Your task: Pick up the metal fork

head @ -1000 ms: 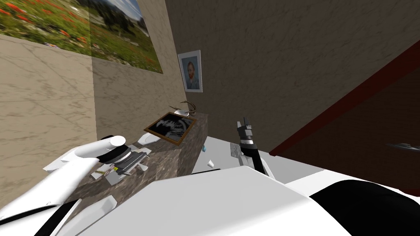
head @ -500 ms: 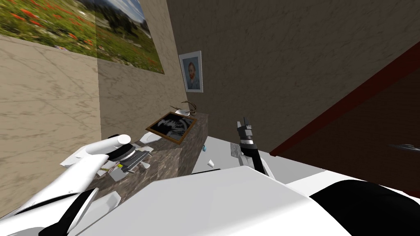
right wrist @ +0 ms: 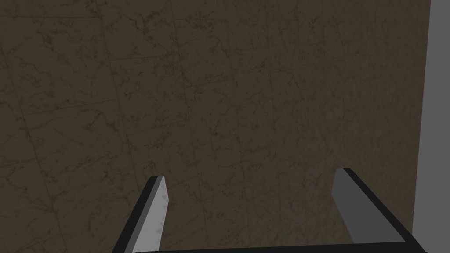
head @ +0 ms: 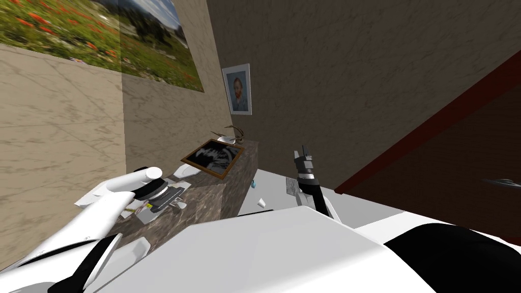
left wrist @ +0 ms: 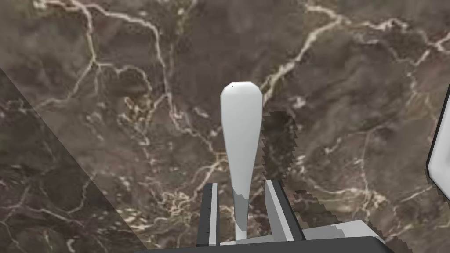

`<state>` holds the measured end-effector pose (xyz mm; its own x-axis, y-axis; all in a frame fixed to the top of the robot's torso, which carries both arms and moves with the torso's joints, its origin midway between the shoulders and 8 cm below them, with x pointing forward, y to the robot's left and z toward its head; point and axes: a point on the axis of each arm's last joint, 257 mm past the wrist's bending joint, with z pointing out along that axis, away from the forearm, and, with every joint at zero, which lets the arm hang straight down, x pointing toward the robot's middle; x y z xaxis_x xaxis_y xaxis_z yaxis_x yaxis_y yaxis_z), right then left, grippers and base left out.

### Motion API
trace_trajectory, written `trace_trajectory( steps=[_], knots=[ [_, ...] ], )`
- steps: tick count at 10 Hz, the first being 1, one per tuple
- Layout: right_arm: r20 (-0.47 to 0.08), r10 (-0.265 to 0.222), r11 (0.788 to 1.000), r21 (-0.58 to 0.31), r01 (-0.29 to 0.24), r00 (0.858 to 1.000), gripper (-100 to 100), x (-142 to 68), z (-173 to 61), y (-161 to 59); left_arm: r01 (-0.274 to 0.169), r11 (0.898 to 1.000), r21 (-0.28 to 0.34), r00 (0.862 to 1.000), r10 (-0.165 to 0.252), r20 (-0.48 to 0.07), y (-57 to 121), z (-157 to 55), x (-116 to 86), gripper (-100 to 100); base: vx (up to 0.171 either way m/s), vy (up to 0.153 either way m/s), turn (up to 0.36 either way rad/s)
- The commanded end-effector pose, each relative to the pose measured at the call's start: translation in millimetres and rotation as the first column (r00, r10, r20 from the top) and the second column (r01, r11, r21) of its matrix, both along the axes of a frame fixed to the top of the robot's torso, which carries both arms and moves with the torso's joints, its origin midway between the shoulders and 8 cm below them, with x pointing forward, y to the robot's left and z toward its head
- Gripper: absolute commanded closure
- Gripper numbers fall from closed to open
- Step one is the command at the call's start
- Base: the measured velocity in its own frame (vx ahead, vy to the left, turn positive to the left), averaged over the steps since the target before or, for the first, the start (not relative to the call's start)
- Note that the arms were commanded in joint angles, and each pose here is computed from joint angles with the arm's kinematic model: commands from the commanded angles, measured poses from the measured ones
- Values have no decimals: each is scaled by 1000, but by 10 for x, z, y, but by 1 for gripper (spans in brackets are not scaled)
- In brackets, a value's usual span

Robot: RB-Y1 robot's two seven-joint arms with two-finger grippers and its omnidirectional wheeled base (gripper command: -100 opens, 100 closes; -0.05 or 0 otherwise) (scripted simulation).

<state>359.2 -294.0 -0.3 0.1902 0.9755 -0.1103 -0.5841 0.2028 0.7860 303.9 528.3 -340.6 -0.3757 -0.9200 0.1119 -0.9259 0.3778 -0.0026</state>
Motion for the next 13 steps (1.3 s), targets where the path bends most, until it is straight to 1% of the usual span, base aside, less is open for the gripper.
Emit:
trace_trajectory(
  steps=[1,2,3,5,6,9,10,12,13],
  knots=[
    [0,0,1000,0,0,1000,0,0,0,0,0,1000,0,1000,0,0,0,0,0,0,0,0,0],
    [0,0,1000,0,0,1000,0,0,0,0,-11,1000,13,1000,11,3,78,44,-70,100,19,-7,-42],
    [0,0,1000,0,0,1000,0,0,0,0,-10,1000,5,1000,10,7,59,46,-60,100,25,-3,-13],
    [0,0,1000,0,0,1000,0,0,0,0,-19,1000,15,1000,19,8,133,93,-156,100,31,-1,-25],
    [0,0,1000,0,0,1000,0,0,0,0,-19,1000,8,1000,18,11,116,94,-148,100,22,0,-10],
    [0,0,1000,0,0,1000,0,0,0,0,-27,999,19,1000,27,4,192,159,-304,100,23,-4,-29],
    [0,0,1000,0,0,1000,0,0,0,0,-27,1000,6,1000,27,9,159,162,-290,100,20,1,-3],
    [0,0,1000,0,0,1000,0,0,0,0,-30,999,9,1000,31,-2,183,199,-402,100,23,-1,-26],
    [0,0,1000,0,0,1000,0,0,0,0,-30,1000,0,1000,30,1,160,201,-394,100,21,-1,-7]
  ],
)
